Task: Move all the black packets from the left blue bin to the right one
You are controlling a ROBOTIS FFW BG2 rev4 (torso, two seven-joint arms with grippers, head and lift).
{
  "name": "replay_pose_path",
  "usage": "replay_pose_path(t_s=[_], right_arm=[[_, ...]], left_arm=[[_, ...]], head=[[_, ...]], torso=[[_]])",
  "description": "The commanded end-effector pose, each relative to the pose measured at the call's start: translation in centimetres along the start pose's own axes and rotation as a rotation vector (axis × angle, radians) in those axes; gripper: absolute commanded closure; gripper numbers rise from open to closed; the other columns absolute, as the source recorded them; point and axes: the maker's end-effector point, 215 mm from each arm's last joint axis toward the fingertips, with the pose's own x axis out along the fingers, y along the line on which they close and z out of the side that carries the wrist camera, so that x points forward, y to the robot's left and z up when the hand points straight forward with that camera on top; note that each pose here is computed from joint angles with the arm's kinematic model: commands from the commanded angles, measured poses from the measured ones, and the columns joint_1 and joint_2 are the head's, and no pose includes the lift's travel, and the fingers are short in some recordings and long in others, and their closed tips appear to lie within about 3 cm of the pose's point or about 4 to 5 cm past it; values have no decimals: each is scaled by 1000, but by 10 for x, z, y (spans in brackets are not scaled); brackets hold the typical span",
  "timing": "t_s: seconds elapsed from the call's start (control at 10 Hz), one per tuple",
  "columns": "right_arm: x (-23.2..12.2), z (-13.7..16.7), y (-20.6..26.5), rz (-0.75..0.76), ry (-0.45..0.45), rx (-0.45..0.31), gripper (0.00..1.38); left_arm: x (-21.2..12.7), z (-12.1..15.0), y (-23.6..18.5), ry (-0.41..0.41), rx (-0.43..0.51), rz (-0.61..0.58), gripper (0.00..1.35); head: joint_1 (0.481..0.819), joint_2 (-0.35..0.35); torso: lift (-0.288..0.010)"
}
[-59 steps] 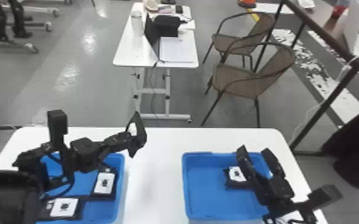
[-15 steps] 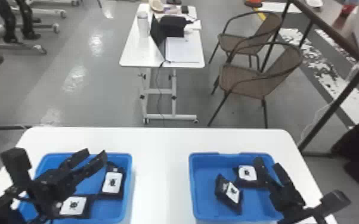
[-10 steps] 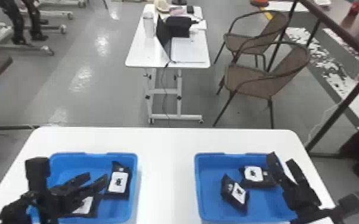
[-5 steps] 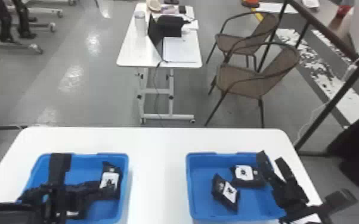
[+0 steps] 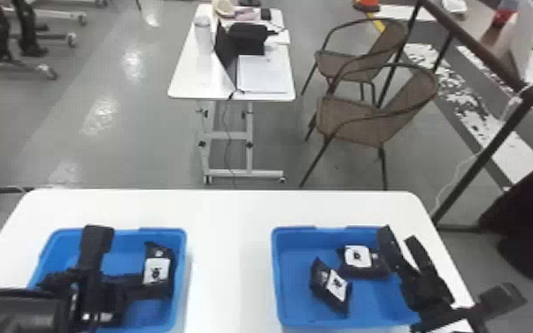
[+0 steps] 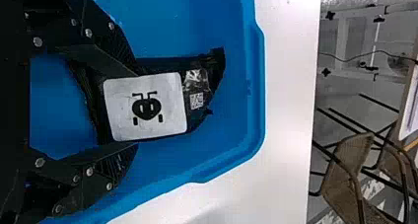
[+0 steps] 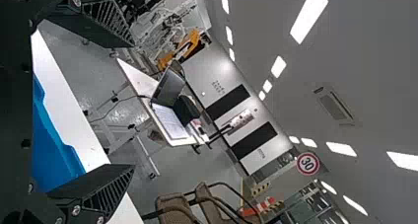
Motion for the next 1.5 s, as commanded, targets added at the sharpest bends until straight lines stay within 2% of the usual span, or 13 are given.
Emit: replay_pose_path(t_s=[0.0, 0.3, 0.4, 0.5, 0.6, 0.8, 0.9, 1.0, 1.1, 1.2, 1.3, 1.4], right_arm=[[0, 0, 0, 0, -2, 2, 148], [-1, 0, -1, -3, -3, 7, 148], [-1, 0, -1, -3, -3, 7, 148], [-3, -1, -1, -5, -2, 9, 148], [-3, -1, -2, -6, -3, 11, 148], [-2, 0, -1, -4, -5, 13, 148], [-2, -1, -1, -5, -4, 14, 148], [-3, -1, -1, -2, -5, 15, 148], [-3, -1, 0, -1, -5, 15, 148], [-3, 0, 0, -1, -7, 17, 148], [-3, 0, 0, 0, -8, 18, 148], [-2, 1, 0, 0, -10, 19, 148]], left_arm=[[7, -1, 2, 24, 6, 0, 501], [17, -6, 1, 51, 7, -10, 538], [17, -6, 1, 53, 15, -9, 800], [17, -4, 3, 49, 28, -7, 972], [16, -3, 4, 50, 53, -9, 984], [11, -5, 12, 99, 95, -3, 1141], [10, -8, 12, 94, 78, -8, 1001], [9, -9, 8, 84, 60, -36, 552], [3, -3, 4, 59, 65, -58, 199], [-9, 7, 3, 21, 61, -54, 70], [-26, 23, 1, -27, 58, -40, 71], [-48, 42, 1, -83, 63, -7, -2]], head=[[695, -88], [695, -90], [695, -93], [695, -94], [695, -95], [695, -92], [695, -87], [695, -82], [695, -82], [695, -87], [695, -87], [695, -82]], torso=[[0], [0], [0], [0], [0], [0], [0], [0], [0], [0], [0], [0]])
